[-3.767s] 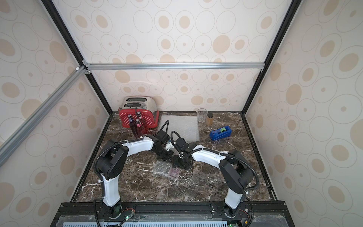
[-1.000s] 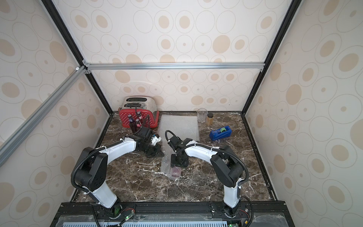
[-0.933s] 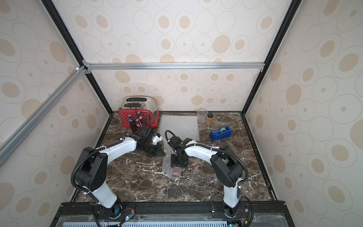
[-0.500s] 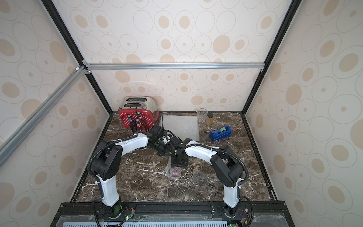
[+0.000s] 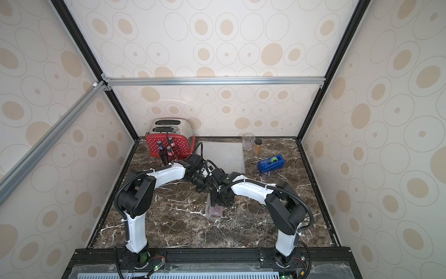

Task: Wrap wine bottles in bubble wrap
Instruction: Wrap the wine bottle in bubble wrap.

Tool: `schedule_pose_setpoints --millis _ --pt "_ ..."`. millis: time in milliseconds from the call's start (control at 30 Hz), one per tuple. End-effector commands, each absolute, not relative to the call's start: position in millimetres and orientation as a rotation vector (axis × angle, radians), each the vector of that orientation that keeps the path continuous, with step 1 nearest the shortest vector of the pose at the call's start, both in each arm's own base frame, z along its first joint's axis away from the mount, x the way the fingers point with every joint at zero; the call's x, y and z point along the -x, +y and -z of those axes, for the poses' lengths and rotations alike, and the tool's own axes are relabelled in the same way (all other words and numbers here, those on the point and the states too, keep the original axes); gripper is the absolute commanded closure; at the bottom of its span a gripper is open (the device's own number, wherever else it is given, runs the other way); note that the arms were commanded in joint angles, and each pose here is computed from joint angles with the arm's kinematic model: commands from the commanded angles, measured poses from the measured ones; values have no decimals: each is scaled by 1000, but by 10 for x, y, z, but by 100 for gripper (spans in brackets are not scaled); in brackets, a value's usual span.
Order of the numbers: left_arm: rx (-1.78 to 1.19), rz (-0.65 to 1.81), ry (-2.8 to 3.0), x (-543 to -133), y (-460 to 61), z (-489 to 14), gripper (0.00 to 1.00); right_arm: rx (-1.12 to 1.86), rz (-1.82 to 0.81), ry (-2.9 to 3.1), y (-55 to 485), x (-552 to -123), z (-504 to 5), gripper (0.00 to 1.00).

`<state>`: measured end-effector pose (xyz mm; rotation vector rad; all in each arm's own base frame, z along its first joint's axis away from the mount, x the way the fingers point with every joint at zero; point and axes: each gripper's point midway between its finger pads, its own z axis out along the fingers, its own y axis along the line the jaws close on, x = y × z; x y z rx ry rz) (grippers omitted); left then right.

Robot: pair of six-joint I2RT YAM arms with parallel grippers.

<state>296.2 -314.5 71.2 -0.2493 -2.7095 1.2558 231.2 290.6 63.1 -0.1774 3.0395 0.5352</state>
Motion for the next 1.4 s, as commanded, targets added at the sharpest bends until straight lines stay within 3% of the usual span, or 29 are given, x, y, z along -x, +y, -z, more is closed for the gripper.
schedule_pose_setpoints --millis 0,333,633,733,900,1000,1367 --pt "228 -1054 -2772 -2915 -2994 -379 100 192 -547 3005 2806 -2213 -852 35" --pt "246 -1019 -2779 -2886 -2989 -317 100 52 -790 2892 2912 -2175 -1248 39" --pt "263 -1014 -2774 -2862 -3017 -315 100 -2 -837 2926 3162 -2193 -1090 48" --pt "263 -1006 -2779 -2863 -3007 -308 100 3 -841 2940 3204 -2183 -1039 58" --pt "269 -980 -2791 -2863 -2987 -278 100 19 -763 2962 3072 -2128 -1030 87" --pt "276 -936 -2810 -2862 -2946 -226 100 15 -758 2945 2981 -2090 -1079 97" --pt "289 -923 -2812 -2849 -2960 -199 100 -25 -663 3028 2728 -1871 -745 96"
